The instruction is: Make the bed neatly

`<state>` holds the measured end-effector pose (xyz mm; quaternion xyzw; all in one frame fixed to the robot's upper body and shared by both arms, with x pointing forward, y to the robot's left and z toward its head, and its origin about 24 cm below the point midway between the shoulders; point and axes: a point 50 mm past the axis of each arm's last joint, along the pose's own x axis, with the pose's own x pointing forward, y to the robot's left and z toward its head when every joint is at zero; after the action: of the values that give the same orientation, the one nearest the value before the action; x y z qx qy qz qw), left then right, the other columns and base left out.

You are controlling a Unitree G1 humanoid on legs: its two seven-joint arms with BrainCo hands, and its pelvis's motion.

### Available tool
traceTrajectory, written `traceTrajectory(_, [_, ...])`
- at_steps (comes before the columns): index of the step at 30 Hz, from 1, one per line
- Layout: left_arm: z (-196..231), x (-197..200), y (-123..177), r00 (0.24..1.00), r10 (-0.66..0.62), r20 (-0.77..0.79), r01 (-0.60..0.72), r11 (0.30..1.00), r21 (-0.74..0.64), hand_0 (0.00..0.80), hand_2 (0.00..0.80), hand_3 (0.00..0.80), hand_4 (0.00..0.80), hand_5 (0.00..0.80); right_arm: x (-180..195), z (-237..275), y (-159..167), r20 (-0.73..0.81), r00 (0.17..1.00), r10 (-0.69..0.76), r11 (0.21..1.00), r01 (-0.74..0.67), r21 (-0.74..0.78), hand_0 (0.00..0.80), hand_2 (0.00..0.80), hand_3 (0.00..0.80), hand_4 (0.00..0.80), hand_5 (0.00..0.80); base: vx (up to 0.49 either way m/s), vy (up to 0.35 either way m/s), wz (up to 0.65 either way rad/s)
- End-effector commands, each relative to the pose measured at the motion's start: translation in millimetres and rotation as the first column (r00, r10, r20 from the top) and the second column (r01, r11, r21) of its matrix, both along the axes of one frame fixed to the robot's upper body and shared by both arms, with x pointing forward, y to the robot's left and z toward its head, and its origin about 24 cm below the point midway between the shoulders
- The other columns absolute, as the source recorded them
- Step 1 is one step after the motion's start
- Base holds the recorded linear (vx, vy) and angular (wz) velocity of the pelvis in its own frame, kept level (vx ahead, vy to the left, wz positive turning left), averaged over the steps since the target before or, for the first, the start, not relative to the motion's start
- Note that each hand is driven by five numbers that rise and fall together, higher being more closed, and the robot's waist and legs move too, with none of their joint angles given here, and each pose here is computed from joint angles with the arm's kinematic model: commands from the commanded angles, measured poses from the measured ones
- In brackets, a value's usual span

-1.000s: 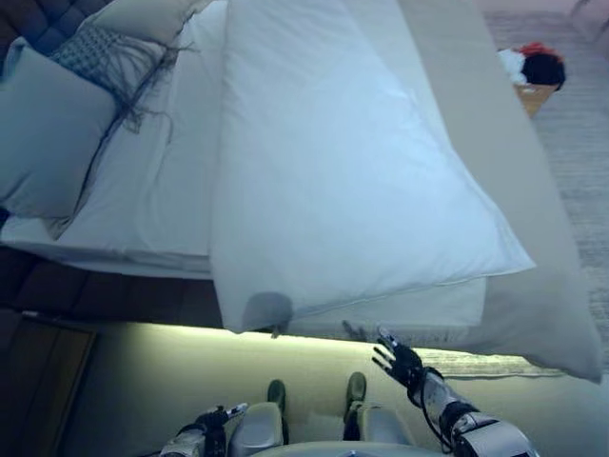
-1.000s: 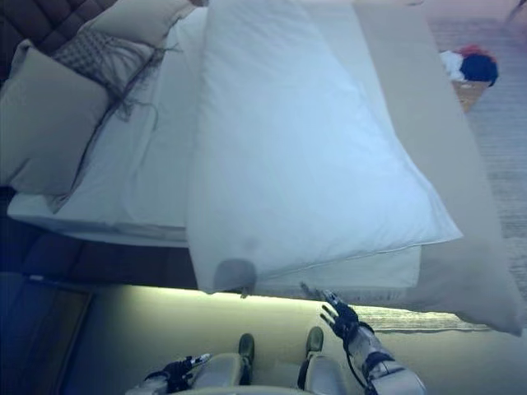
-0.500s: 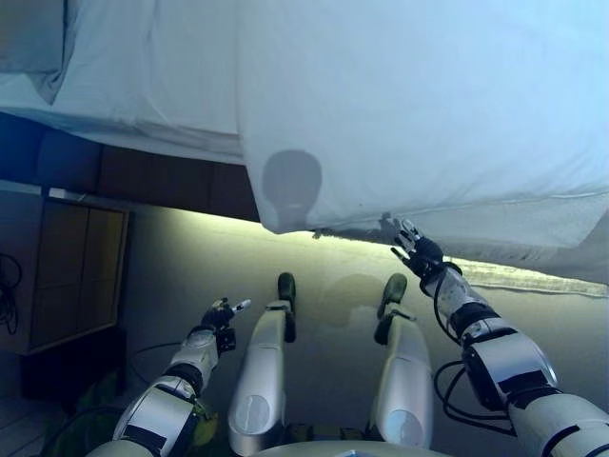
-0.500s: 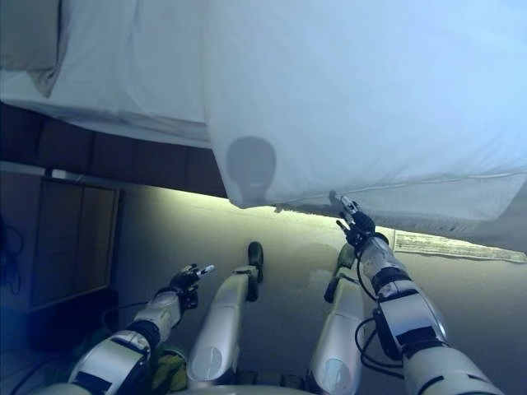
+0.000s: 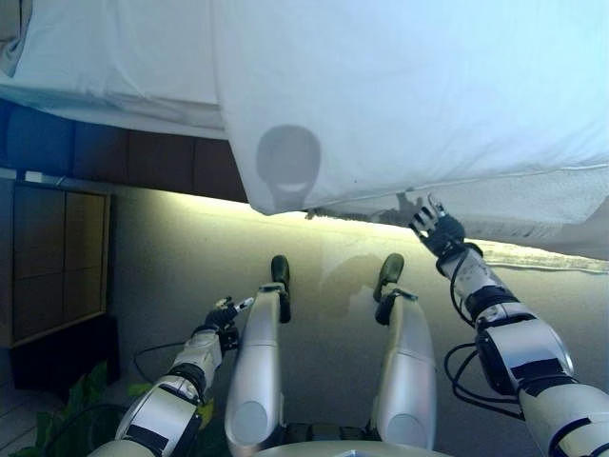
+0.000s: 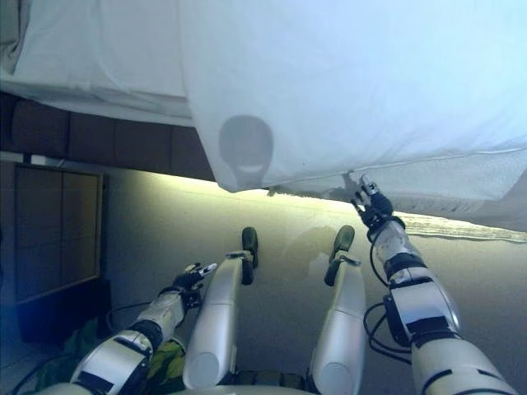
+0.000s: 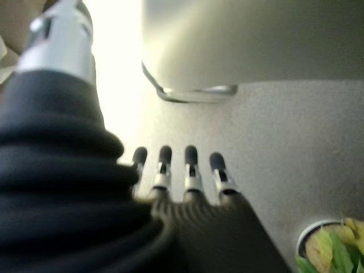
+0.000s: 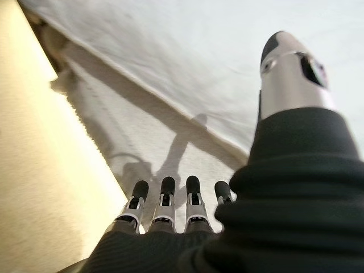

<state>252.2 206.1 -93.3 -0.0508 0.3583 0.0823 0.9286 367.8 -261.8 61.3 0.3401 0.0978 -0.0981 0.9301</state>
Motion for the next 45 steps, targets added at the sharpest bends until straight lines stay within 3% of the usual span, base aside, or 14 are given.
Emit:
traceTrajectory(1, [-17.1,-31.3,9.4,0.998,0.026,-0.061,-0.026,1.0,0.0,0.0,0.0,0.0,0.0,0.0,7.3,46.4,-25.8,0.167,0.985,-0.042,0.998,0.048,-0.032,0.0,0.0,0.0,0.0,0.0,0.046,-0.027,-0.01])
traceTrajectory(22, [-24.5,-62.6,29.6,0.994,0.079,-0.071,-0.079,0.997,-0.005,0.0,0.0,0.0,0.0,0.0,13.2,196.5,-60.7,0.473,0.877,-0.083,0.964,0.19,-0.183,0.0,0.0,0.0,0.0,0.0,0.035,-0.008,0.0])
traceTrajectory(23, [-24.7,-64.6,31.3,0.995,0.074,-0.07,-0.075,0.997,-0.005,0.0,0.0,0.0,0.0,0.0,12.5,201.1,-60.4,0.486,0.871,-0.07,0.96,0.191,-0.205,0.58,0.58,0.58,0.58,0.58,0.0,0.0,0.0])
traceTrajectory(24, [-25.4,-66.5,31.6,0.995,0.07,-0.07,-0.071,0.997,-0.005,0.0,0.0,0.0,0.0,0.0,12.6,203.5,-58.6,0.501,0.864,-0.05,0.959,0.181,-0.216,0.8,0.8,0.8,0.8,0.8,0.0,0.0,0.0])
traceTrajectory(38, [-22.4,-62.4,28.6,0.999,0.029,-0.039,-0.03,0.999,-0.031,0.0,0.0,0.0,0.0,0.0,17.5,174.7,-48.8,0.434,0.899,0.057,0.973,0.048,-0.227,0.8,0.8,0.8,0.8,0.8,0.012,0.021,-0.01])
traceTrajectory(45, [26.5,-7.9,34.8,0.954,0.123,0.275,-0.088,0.987,-0.136,0.0,0.0,0.0,0.0,0.0,25.0,155.1,-26.2,0.374,0.915,0.155,0.966,-0.06,-0.253,0.8,0.8,0.8,0.8,0.8,0.027,0.047,-0.05])
